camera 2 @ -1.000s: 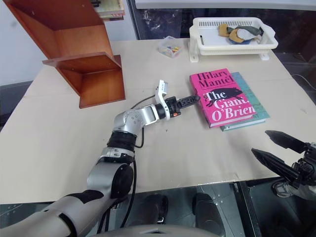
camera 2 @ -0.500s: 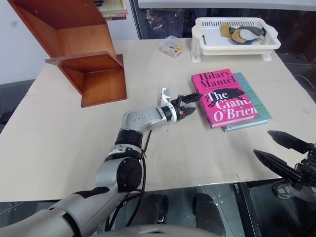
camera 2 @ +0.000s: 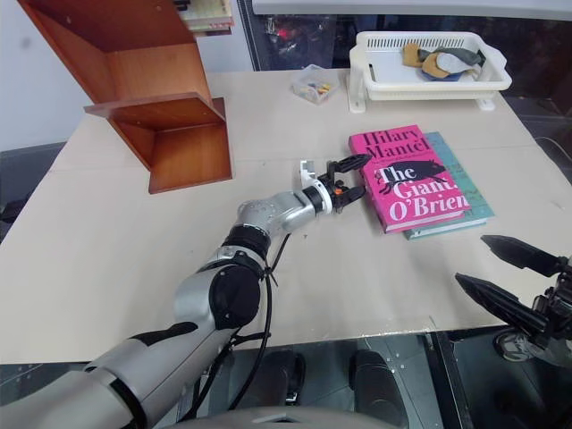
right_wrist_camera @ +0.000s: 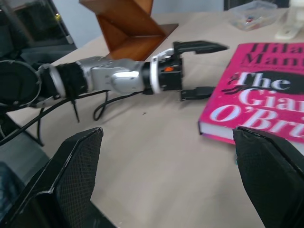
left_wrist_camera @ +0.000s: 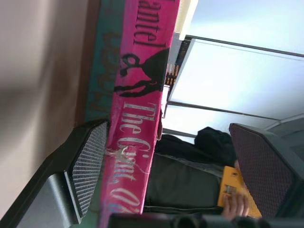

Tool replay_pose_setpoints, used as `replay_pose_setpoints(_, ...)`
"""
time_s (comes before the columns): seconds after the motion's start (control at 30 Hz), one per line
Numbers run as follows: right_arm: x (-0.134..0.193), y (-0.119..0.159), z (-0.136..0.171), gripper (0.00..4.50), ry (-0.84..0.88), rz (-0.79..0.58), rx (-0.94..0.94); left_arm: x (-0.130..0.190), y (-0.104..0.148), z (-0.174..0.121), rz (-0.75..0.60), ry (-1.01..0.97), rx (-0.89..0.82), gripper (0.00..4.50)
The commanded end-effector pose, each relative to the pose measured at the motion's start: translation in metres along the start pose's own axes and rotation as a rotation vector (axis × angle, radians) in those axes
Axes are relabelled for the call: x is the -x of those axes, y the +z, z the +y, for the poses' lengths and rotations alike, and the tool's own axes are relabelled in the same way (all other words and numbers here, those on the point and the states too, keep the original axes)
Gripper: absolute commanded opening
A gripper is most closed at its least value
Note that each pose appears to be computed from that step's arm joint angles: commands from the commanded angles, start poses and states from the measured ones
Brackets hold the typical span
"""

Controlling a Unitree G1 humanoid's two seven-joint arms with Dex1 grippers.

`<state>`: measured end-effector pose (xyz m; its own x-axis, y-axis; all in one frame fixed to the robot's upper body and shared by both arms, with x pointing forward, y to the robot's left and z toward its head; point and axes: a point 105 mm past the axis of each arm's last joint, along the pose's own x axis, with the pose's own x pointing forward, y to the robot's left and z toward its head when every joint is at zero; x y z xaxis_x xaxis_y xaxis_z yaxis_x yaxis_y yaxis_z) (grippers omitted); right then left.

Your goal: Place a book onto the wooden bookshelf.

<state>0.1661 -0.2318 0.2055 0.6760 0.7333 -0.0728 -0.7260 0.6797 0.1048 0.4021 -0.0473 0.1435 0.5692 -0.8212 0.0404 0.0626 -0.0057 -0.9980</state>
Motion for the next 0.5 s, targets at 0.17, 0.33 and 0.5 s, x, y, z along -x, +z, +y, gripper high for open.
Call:
replay_pose_setpoints(0.17,-0.006,-0.001,0.006,4.48,0.004,0.002,0.031,-0.029,-0.043,-0.01,0.092,-0.043,0.024,4.47)
replay_pose_setpoints(0.33,-0.006,-0.003,0.006,4.48,-0.007,0.004,0.034,-0.032,-0.051,-0.007,0.111,-0.029,0.019,4.47)
replay_pose_setpoints(0.5,-0.005,-0.004,0.006,4.48,-0.019,0.004,0.04,-0.031,-0.056,0.004,0.135,0.017,-0.002,4.47)
